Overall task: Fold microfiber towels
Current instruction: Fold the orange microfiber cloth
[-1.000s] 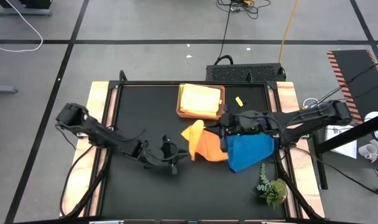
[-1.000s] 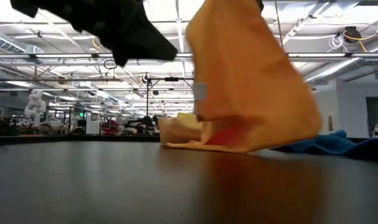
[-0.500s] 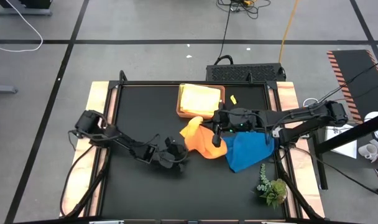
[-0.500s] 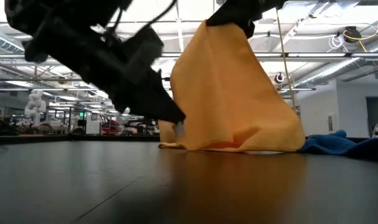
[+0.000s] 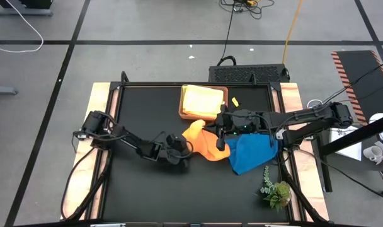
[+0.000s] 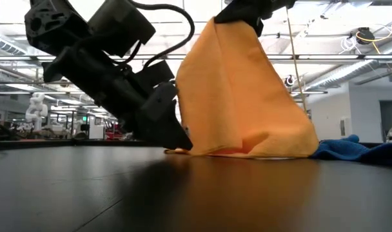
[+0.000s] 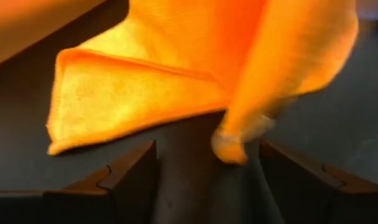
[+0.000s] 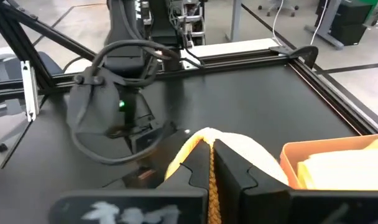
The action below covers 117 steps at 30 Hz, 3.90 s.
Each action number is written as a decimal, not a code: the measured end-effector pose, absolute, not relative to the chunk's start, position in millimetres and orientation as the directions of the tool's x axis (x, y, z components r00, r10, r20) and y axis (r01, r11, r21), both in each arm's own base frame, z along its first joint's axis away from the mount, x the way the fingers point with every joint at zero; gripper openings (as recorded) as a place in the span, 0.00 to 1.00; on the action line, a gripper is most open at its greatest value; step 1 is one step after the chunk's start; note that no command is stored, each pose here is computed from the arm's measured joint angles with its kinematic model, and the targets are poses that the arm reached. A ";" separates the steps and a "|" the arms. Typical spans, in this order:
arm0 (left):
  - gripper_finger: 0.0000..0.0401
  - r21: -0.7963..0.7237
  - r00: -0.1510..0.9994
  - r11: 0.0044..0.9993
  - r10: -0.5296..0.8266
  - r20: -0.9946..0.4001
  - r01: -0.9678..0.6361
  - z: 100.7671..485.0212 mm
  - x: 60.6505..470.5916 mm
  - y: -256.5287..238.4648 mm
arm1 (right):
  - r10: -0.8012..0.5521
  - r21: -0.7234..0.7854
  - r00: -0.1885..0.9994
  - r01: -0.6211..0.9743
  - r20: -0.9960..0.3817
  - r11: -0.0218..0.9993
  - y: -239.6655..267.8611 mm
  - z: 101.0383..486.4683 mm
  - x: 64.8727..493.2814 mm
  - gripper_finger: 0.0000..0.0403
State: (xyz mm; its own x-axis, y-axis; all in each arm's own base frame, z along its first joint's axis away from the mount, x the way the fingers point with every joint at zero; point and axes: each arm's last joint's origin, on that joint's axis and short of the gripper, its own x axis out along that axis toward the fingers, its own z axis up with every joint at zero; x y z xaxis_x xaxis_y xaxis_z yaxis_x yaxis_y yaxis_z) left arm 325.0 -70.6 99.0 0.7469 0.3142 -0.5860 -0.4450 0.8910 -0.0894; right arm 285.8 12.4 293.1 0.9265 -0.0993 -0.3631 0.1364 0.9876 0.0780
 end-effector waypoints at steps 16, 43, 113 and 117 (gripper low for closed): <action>0.32 -0.074 0.811 0.963 0.175 -0.559 -0.258 104.0 333.3 -67.3 | -0.100 0.068 0.926 0.133 -0.363 0.989 12.4 293.0 285.9 0.00; 0.00 -0.095 0.943 0.982 -0.185 -0.276 0.164 352.2 178.6 -151.4 | 0.449 0.267 0.882 -0.402 -0.146 0.876 142.2 324.4 239.0 0.00; 0.02 0.309 0.571 0.944 0.189 -0.799 0.120 168.0 271.1 -108.4 | -0.015 0.269 0.852 0.181 -0.523 0.946 -31.9 110.5 311.8 0.16; 0.01 0.308 0.569 0.944 0.189 -0.800 0.120 168.0 270.9 -108.3 | -0.014 0.250 0.858 0.165 -0.513 0.954 -31.7 114.3 311.4 0.02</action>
State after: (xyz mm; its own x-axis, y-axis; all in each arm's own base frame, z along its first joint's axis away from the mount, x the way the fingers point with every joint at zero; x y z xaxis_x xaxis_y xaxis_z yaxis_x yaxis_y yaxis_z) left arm 270.9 -108.3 168.0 0.5689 0.1894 -0.8003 0.1197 0.9437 0.3084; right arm 311.4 -31.7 114.3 0.8580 -0.0139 -0.5135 0.1650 0.9541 0.2498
